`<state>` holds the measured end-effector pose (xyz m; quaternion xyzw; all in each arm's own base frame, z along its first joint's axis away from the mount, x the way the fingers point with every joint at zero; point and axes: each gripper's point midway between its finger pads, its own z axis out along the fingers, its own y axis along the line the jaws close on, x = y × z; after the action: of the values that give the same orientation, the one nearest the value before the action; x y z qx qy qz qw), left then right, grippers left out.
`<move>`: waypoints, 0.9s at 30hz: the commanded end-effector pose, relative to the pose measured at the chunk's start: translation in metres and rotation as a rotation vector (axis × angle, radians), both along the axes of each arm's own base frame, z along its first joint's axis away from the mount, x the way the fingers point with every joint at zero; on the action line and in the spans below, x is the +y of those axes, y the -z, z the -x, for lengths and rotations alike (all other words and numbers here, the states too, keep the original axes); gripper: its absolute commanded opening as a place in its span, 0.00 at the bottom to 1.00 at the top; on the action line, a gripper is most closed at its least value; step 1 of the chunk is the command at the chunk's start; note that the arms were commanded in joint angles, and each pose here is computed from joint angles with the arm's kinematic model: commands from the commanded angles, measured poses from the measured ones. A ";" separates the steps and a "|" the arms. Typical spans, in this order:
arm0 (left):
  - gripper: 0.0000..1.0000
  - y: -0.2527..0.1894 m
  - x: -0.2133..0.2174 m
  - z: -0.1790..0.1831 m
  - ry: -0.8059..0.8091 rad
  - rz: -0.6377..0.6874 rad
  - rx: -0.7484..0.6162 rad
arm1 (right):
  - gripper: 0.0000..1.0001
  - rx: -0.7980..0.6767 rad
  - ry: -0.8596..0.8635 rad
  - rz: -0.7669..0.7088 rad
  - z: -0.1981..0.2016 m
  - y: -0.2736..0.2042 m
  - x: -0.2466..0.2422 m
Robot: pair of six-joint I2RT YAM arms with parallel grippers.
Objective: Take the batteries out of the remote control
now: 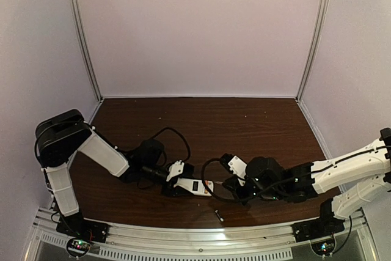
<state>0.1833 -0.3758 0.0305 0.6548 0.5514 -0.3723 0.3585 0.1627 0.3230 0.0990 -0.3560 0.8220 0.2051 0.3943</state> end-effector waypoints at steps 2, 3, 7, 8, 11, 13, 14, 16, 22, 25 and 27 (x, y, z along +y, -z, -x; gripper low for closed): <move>0.00 -0.010 -0.008 0.000 0.033 0.051 -0.026 | 0.00 -0.009 0.019 0.037 -0.004 0.005 -0.006; 0.00 -0.010 -0.008 0.000 0.034 0.051 -0.026 | 0.00 -0.007 0.014 0.034 -0.004 0.005 -0.003; 0.00 -0.009 -0.007 0.001 0.038 0.050 -0.022 | 0.00 0.002 -0.006 0.049 -0.003 0.013 0.005; 0.00 -0.009 -0.007 0.001 0.039 0.050 -0.021 | 0.00 0.004 -0.008 0.050 -0.004 0.014 0.006; 0.00 -0.010 -0.008 0.001 0.039 0.051 -0.024 | 0.00 0.011 -0.014 0.059 -0.003 0.020 0.009; 0.00 -0.010 -0.008 0.001 0.040 0.051 -0.023 | 0.00 0.011 -0.017 0.058 -0.003 0.021 0.011; 0.00 -0.009 -0.008 0.001 0.039 0.050 -0.023 | 0.00 0.010 -0.017 0.053 -0.004 0.020 0.012; 0.00 -0.008 -0.007 0.001 0.037 0.047 -0.022 | 0.00 0.008 -0.016 0.053 -0.004 0.019 0.011; 0.00 -0.008 -0.007 -0.001 0.031 0.042 -0.026 | 0.00 -0.012 0.026 0.063 -0.009 0.009 0.002; 0.00 -0.008 -0.007 -0.001 0.030 0.042 -0.026 | 0.00 -0.026 0.043 0.049 -0.010 0.001 -0.002; 0.00 -0.007 -0.007 -0.001 0.030 0.041 -0.025 | 0.00 -0.030 0.048 0.039 -0.011 -0.002 -0.004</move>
<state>0.1812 -0.3752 0.0288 0.6555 0.5515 -0.3761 0.3532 0.1653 0.3215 0.0811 -0.3686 0.8304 0.1737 0.3801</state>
